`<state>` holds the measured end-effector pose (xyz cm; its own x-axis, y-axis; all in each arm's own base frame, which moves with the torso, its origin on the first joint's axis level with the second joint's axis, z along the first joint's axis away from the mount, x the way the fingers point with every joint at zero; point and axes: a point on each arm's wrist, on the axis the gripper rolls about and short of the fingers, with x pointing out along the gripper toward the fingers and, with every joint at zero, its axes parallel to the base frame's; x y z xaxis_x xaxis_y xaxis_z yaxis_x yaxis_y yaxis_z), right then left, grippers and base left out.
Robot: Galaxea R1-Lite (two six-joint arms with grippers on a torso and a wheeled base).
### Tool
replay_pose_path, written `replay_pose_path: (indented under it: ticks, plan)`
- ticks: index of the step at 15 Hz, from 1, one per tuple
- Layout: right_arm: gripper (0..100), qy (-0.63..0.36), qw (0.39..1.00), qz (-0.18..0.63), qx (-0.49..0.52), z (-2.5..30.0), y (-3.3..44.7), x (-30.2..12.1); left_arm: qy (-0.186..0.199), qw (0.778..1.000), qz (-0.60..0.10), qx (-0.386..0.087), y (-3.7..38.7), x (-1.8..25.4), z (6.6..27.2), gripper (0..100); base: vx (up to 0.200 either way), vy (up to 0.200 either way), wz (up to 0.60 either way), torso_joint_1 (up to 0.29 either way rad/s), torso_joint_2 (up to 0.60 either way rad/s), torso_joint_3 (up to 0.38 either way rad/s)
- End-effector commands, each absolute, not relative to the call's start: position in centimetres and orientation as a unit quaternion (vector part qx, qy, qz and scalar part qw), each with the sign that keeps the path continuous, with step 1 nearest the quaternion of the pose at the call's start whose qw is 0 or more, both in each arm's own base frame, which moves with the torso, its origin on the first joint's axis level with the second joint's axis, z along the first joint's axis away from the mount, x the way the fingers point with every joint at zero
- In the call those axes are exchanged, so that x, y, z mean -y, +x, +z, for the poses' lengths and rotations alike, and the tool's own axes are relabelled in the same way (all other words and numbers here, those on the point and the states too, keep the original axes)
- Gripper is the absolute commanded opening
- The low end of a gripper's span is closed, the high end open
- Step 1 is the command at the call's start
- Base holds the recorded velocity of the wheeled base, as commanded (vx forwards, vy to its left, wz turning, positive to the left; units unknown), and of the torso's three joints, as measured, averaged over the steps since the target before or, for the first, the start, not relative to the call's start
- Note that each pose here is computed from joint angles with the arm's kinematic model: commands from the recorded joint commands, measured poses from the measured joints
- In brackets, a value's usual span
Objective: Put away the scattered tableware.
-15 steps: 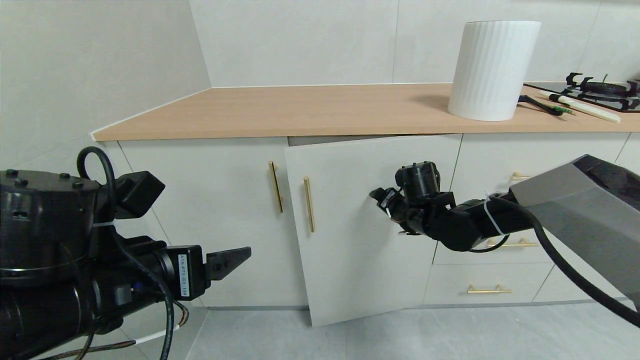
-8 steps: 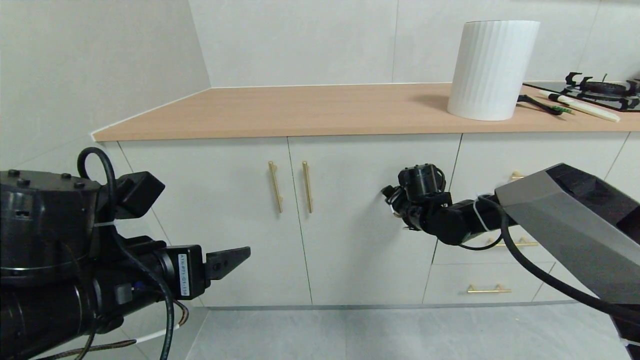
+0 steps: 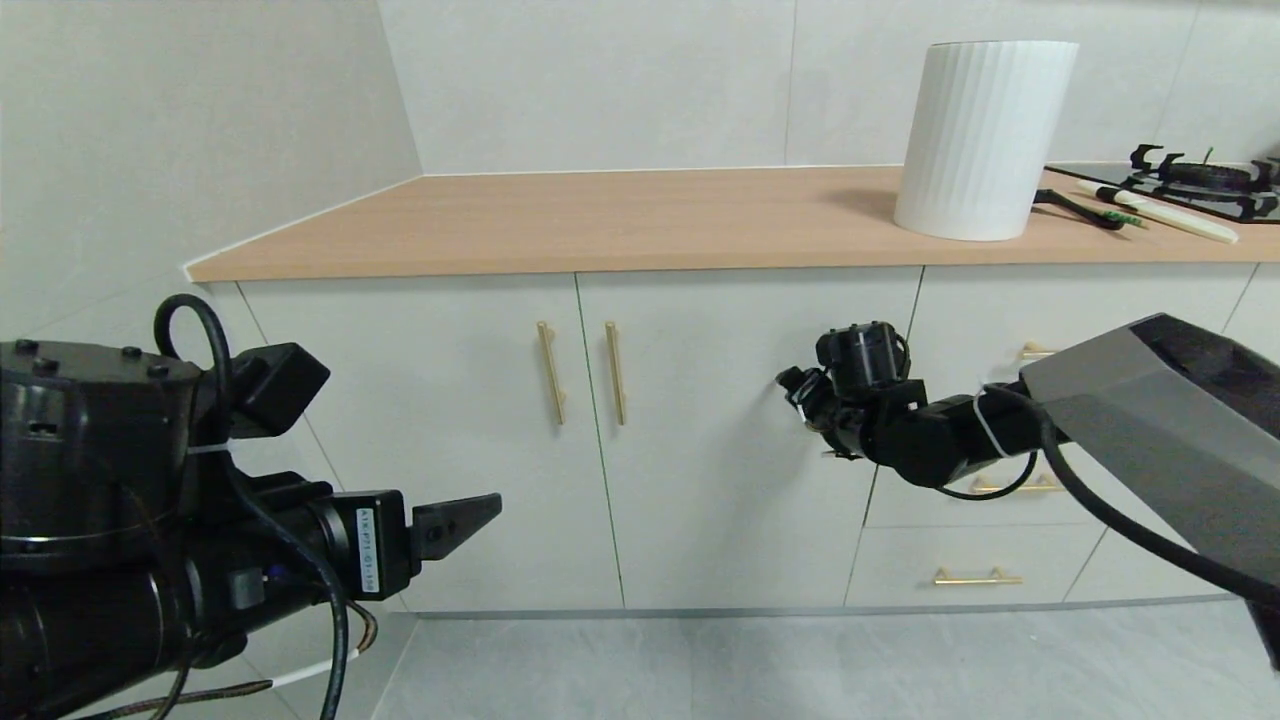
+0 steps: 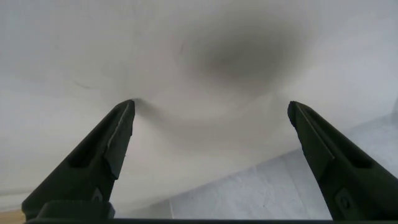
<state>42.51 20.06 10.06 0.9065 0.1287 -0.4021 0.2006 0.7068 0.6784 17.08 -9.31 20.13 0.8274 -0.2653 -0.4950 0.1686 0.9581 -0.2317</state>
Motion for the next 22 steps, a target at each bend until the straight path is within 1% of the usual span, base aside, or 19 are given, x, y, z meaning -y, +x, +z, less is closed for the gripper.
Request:
replay_pose_path:
  ticks: [1, 3, 4, 5, 6, 7, 8, 9, 11, 12, 13, 14, 15, 16, 17, 18, 19, 20, 22]
  plan:
    - [100, 0.384, 0.894, 0.061, -0.225, 16.0, 37.2, -19.3, -0.09, 0.952, -0.115, -0.269, 17.0, 9.3, 20.2, 100, 0.0, 0.0, 0.0, 0.0, 0.0, 0.0]
    - [100, 0.364, 0.901, 0.108, -0.21, 19.1, 33.7, -18.0, -0.091, 0.953, -0.114, -0.267, 17.0, 9.2, 20.3, 100, 0.0, 0.0, 0.0, 0.0, 0.0, 0.0]
    - [100, 0.36, 0.905, 0.118, -0.194, 20.2, 32.5, -17.4, -0.09, 0.954, -0.114, -0.264, 16.9, 9.2, 20.4, 100, 0.0, 0.0, 0.0, 0.0, 0.0, 0.0]
    - [100, 0.34, 0.917, 0.135, -0.161, 22.4, 30.1, -16.0, -0.089, 0.957, -0.118, -0.25, 16.3, 8.8, 20.9, 100, 0.0, 0.0, 0.0, 0.0, 0.0, 0.0]
    - [100, 0.315, 0.928, 0.144, -0.137, 23.9, 27.6, -14.6, -0.08, 0.961, -0.123, -0.236, 15.8, 8.5, 21.4, 100, 0.0, 0.0, 0.0, 0.0, 0.0, 0.0]
    - [100, 0.304, 0.933, 0.147, -0.127, 24.5, 26.4, -13.9, -0.075, 0.962, -0.124, -0.23, 15.6, 8.3, 21.6, 100, 0.0, 0.0, 0.0, 0.0, 0.0, 0.0]
    - [100, 0.272, 0.945, 0.156, -0.094, 25.8, 22.1, -11.5, -0.062, 0.969, -0.121, -0.207, 14.5, 7.2, 22.1, 100, 0.0, 0.0, 0.0, 0.0, 0.0, 0.0]
    - [100, 0.246, 0.953, 0.161, -0.074, 25.9, 18.8, -9.7, -0.057, 0.974, -0.119, -0.183, 13.5, 6.4, 22.8, 100, 0.0, 0.0, 0.0, 0.0, 0.0, 0.0]
    - [100, 0.196, 0.968, 0.154, -0.015, 25.9, 12.9, -6.1, -0.064, 0.98, -0.123, -0.14, 11.2, 5.1, 23.7, 100, 0.0, 0.0, 0.0, 0.0, 0.0, 0.0]
    - [100, 0.183, 0.972, 0.15, 0.001, 25.8, 11.7, -5.3, -0.067, 0.981, -0.124, -0.132, 10.6, 4.8, 23.8, 100, 0.0, 0.0, 0.0, 0.0, 0.0, 0.0]
    - [100, 0.134, 0.982, 0.12, 0.048, 25.2, 7.8, -2.9, -0.073, 0.983, -0.128, -0.107, 8.3, 3.7, 23.3, 100, 0.0, 0.0, 0.0, 0.0, 0.0, 0.0]
    - [100, 0.115, 0.986, 0.1, 0.072, 25.0, 5.2, -1.5, -0.069, 0.986, -0.131, -0.082, 6.4, 2.7, 22.9, 100, 0.0, 0.0, 0.0, 0.0, 0.0, 0.0]
    - [100, 0.109, 0.987, 0.082, 0.082, 24.7, 3.1, -0.6, -0.062, 0.989, -0.123, -0.06, 4.9, 1.8, 22.3, 100, 0.0, 0.0, 0.0, 0.0, 0.0, 0.0]
    - [100, 0.102, 0.99, 0.059, 0.079, 23.8, 0.6, 0.2, -0.054, 0.992, -0.103, -0.039, 3.3, 0.9, 21.6, 100, 0.0, 0.0, 0.0, 0.0, 0.0, 0.0]
    - [100, 0.097, 0.991, 0.05, 0.08, 23.2, -0.6, 0.6, -0.054, 0.993, -0.097, -0.03, 2.6, 0.6, 21.3, 100, 0.0, 0.0, 0.0, 0.0, 0.0, 0.0]
    - [100, 0.087, 0.992, 0.04, 0.087, 21.7, -3.3, 1.2, -0.058, 0.995, -0.082, -0.009, 0.7, -0.2, 20.6, 100, 0.0, 0.0, 0.0, 0.0, 0.0, 0.0]
    - [100, 0.072, 0.992, 0.034, 0.094, 20.1, -5.7, 1.8, -0.062, 0.996, -0.071, 0.002, -0.8, -0.7, 19.9, 100, 0.0, 0.0, 0.0, 0.0, 0.0, 0.0]
    - [100, 0.059, 0.993, 0.024, 0.102, 19.4, -7.0, 2.0, -0.063, 0.996, -0.068, 0.012, -1.9, -0.9, 19.4, 100, 0.0, 0.0, 0.0, 0.0, 0.0, 0.0]
    - [100, 0.068, 0.991, -0.036, 0.112, 20.3, -7.9, 2.4, -0.065, 0.996, -0.061, 0.026, -3.7, -1.2, 18.2, 100, 0.0, 0.0, 0.0, 0.0, 0.0, 0.0]
